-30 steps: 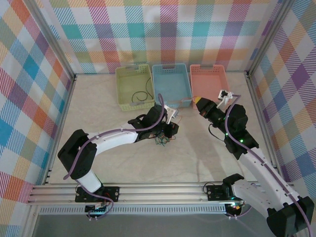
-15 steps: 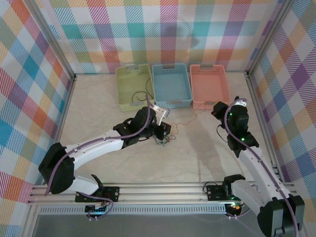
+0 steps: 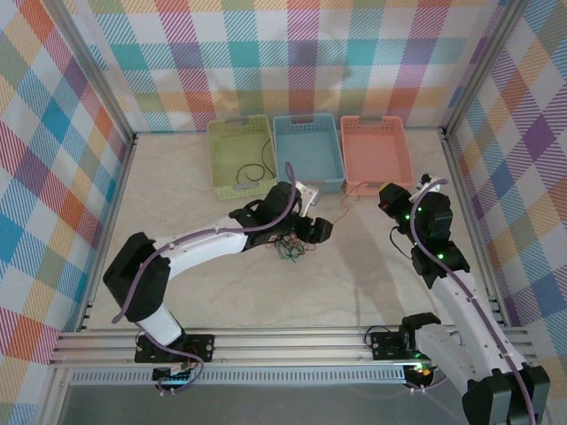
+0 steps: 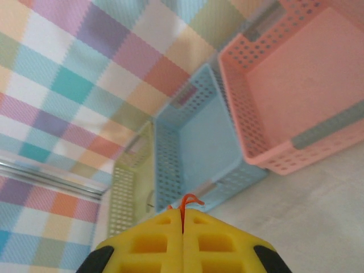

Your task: Untangle the cables

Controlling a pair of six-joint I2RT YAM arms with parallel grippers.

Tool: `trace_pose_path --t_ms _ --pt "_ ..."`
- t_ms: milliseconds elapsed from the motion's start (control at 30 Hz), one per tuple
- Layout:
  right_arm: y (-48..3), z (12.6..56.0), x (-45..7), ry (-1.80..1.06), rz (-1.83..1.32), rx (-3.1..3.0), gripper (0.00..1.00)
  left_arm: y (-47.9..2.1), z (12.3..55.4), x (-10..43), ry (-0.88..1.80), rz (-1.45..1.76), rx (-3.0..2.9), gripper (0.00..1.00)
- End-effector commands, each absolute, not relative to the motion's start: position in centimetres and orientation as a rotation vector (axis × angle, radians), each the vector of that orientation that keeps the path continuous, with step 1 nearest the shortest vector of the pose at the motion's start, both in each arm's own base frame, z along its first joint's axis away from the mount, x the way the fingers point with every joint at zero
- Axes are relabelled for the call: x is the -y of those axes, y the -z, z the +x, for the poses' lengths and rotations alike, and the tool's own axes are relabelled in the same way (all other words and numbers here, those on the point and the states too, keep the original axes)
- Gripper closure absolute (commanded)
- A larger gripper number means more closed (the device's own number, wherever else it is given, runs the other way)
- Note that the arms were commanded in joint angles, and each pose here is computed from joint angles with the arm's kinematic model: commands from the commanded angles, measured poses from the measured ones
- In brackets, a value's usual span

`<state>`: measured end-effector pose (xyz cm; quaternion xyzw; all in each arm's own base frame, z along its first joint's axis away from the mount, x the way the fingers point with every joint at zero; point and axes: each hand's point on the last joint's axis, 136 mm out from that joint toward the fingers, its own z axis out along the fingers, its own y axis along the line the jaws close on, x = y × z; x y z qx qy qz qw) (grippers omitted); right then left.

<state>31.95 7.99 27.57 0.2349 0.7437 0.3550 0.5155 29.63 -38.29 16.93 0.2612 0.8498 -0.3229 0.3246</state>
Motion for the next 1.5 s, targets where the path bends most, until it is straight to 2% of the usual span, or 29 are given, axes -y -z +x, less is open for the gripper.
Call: trace_pose_path --t_ms 0,300,433,600,700,767,1000,1267,1467 --pt "-29.7 31.1 -8.8 -0.966 0.576 -1.767 1.00 -17.8 29.8 40.0 0.851 0.787 -2.153 0.22" --pt "-31.8 30.2 -9.7 -1.063 0.561 -1.743 1.00 -15.7 30.2 41.5 0.731 0.950 -2.118 0.25" --pt "-32.3 30.3 -9.8 -1.073 0.561 -1.741 1.00 -14.3 30.0 42.8 0.714 0.989 -2.142 0.31" --pt "-32.6 30.1 -9.6 -1.058 0.552 -1.725 1.00 -14.1 30.5 42.7 0.692 0.961 -2.154 0.57" --pt "-32.6 29.8 -9.6 -1.055 0.535 -1.726 1.00 -13.9 30.4 42.6 0.686 0.971 -2.162 0.77" --pt "-32.6 29.7 -9.3 -1.031 0.529 -1.722 1.00 -14.1 30.3 42.4 0.687 0.961 -2.166 1.00" --pt "-30.8 29.9 -7.3 -0.825 0.494 -1.722 1.00 -17.1 29.0 39.2 0.664 0.876 -2.137 1.00" --pt "-21.5 31.9 -6.3 -0.716 0.601 -1.830 0.99 -18.3 26.0 35.9 0.731 0.802 -2.164 1.00" --pt "-18.7 32.9 -7.3 -0.738 0.573 -1.892 0.74 -17.9 25.3 35.3 0.772 0.767 -2.171 1.00"
